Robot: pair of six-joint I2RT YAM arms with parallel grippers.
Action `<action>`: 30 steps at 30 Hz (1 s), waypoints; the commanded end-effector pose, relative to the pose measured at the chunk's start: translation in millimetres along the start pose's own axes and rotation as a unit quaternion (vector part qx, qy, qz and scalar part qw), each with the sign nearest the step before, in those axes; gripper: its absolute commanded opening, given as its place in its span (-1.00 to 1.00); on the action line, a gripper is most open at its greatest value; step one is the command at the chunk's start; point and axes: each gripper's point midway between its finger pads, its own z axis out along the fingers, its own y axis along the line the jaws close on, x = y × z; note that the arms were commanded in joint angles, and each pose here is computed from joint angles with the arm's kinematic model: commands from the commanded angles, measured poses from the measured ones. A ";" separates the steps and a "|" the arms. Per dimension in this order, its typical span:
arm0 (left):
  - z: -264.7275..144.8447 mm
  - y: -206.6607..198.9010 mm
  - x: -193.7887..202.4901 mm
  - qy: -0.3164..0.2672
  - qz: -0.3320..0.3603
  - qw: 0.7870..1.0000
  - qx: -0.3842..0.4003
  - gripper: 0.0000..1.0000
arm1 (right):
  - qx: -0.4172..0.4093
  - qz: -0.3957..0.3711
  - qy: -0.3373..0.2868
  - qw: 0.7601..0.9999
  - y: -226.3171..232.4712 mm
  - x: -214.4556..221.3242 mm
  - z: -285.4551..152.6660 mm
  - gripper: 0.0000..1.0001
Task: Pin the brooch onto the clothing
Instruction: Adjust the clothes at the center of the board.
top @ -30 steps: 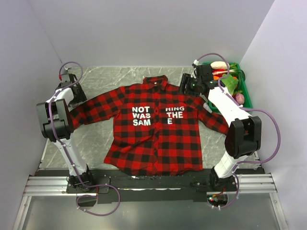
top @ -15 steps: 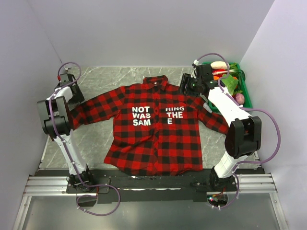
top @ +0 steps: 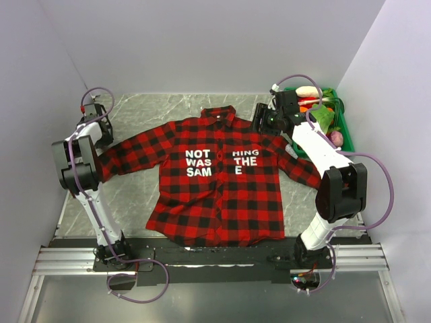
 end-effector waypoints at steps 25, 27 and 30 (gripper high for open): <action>-29.7 13.9 -6.9 -0.016 -0.007 1.000 -0.020 0.02 | -0.012 -0.012 -0.032 0.999 11.4 -15.8 -14.4 0.36; -23.4 15.2 6.0 0.001 -0.005 1.000 -0.025 0.05 | -0.016 -0.014 -0.031 0.999 12.5 -15.5 -14.2 0.36; -24.5 14.2 21.0 0.016 -0.011 1.000 -0.019 0.09 | -0.028 -0.017 -0.026 0.999 22.0 -13.7 -13.9 0.36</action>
